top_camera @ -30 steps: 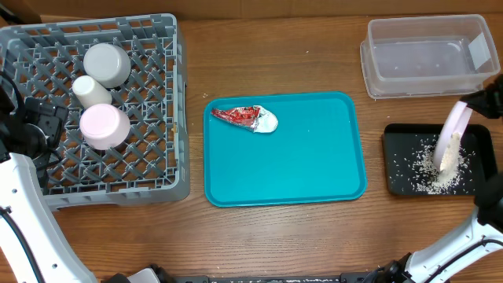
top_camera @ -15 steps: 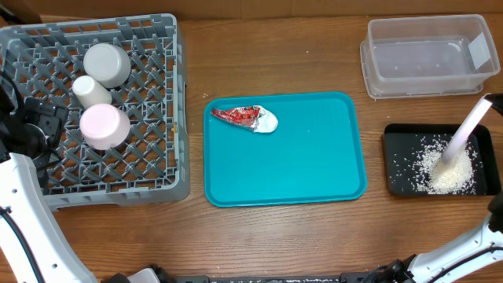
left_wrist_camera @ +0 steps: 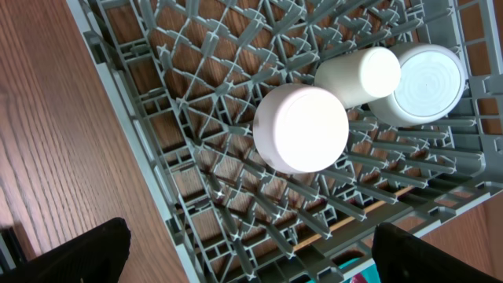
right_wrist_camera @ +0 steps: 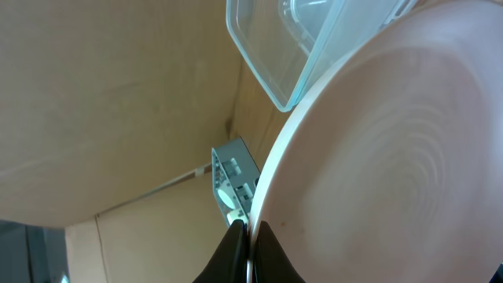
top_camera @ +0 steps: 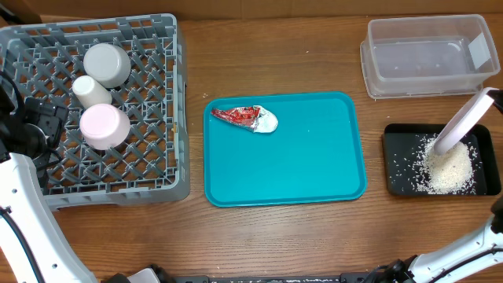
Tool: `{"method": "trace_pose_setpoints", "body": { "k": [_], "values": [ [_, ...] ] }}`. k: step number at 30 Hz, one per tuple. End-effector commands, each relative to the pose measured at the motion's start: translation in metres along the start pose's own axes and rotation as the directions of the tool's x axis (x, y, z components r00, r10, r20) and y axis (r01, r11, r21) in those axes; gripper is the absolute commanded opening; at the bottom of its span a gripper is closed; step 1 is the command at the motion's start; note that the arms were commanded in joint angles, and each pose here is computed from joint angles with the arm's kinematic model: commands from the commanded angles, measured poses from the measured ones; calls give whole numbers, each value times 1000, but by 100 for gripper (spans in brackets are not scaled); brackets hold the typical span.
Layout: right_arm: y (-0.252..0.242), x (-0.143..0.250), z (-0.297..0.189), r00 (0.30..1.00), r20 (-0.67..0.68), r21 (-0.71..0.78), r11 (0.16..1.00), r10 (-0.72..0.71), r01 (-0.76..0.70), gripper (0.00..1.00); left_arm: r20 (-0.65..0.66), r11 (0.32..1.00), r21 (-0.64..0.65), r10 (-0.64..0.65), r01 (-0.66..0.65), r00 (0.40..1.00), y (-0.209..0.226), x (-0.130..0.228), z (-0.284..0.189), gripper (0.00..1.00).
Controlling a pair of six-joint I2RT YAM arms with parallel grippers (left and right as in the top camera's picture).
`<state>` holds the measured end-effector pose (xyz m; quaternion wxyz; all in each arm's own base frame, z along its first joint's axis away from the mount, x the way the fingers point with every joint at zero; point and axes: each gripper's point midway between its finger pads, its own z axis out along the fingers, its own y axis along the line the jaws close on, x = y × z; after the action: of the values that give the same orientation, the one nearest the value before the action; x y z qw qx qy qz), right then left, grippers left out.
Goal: Sort waste into correct bins and load items into the dishwasher
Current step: 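Tilt the plate to pour the rice onto the black tray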
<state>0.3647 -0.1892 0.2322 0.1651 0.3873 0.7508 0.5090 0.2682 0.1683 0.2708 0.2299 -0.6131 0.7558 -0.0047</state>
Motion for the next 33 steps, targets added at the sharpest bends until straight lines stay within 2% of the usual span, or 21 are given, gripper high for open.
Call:
{"method": "trace_pose_setpoints", "body": {
  "k": [1, 4, 13, 19, 26, 31, 33],
  "values": [
    [0, -2, -4, 999, 10, -18, 999, 38, -38, 4, -3, 1000, -3, -18, 18, 1000, 0, 0, 1, 100],
    [-6, -2, -4, 990, 12, 17, 990, 141, -141, 4, -3, 1000, -3, -18, 18, 1000, 0, 0, 1, 100],
    [5, -3, -5, 947, -2, -45, 946, 320, -320, 4, -3, 1000, -3, -18, 18, 1000, 0, 0, 1, 100],
    [-2, -5, -5, 952, 16, -12, 952, 306, -306, 4, -3, 1000, -3, -18, 18, 1000, 0, 0, 1, 100],
    [0, -9, -5, 997, 31, -17, 998, 65, -65, 4, -3, 1000, -3, -18, 18, 1000, 0, 0, 1, 100],
    [6, -2, -5, 999, 10, -52, 997, 53, -52, 4, -3, 1000, -3, -18, 18, 1000, 0, 0, 1, 100],
    [1, -2, -5, 995, 10, -27, 994, 104, -104, 4, -3, 1000, -3, -18, 18, 1000, 0, 0, 1, 100]
  ]
}}
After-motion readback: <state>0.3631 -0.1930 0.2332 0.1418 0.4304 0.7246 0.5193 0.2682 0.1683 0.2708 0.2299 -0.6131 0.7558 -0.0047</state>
